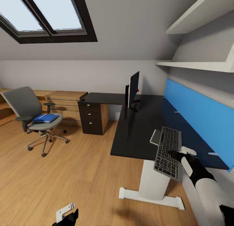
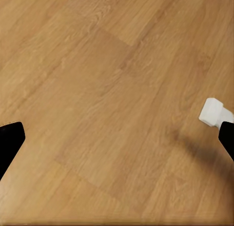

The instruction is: In the bedroom, organize the workspace by keeping the computer under the desk, ensuring the monitor is on the desk, placing the keyboard on the desk next to the monitor, placing the mouse on the desk next to the keyboard, moving the folder from the swivel chair onto the desk next to the mouse, stacking the notebook on top of the folder with the pen on top of the notebook, and positioning the swivel chair next to the desk.

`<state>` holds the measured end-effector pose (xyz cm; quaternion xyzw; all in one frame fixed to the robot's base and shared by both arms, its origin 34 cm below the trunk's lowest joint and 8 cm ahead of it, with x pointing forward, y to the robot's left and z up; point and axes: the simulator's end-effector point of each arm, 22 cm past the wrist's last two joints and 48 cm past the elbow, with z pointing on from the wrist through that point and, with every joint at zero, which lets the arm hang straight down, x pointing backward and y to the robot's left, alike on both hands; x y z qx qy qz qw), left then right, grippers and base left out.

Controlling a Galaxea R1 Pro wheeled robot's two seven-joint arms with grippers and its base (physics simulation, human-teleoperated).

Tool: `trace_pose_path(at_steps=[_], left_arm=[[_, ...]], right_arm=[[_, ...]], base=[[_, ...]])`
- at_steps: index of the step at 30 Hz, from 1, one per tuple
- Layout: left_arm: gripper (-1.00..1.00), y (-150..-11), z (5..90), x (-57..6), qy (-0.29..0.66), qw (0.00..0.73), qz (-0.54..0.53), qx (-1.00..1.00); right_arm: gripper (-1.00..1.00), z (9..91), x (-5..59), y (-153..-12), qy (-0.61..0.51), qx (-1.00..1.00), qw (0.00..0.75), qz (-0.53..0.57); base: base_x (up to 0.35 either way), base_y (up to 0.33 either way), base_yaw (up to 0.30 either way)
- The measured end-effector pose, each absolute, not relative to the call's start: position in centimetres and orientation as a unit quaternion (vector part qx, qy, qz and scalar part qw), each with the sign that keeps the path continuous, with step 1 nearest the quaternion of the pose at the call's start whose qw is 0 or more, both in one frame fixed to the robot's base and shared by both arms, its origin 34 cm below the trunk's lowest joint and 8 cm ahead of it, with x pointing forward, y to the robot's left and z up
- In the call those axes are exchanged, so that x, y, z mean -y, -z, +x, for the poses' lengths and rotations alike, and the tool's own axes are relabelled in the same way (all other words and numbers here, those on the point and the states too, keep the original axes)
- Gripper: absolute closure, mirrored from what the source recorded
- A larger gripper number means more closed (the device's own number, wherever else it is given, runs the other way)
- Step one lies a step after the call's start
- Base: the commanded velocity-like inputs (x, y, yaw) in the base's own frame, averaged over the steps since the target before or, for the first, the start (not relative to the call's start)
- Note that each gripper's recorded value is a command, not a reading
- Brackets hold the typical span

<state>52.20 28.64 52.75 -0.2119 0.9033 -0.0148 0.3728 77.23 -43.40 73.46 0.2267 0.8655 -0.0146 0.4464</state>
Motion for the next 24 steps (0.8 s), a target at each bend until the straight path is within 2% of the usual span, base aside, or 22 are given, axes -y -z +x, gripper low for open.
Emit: trace_pose_path(at_steps=[24], left_arm=[[-1.00, -54.9, 52.3, -28.5, 0.015, 0.372, -0.212, -0.904]], right_arm=[[-1.00, 77.1, 43.4, -75.1, 0.014, -0.868, 0.439, 0.230]], base=[[-0.009, -0.007, 0.000]])
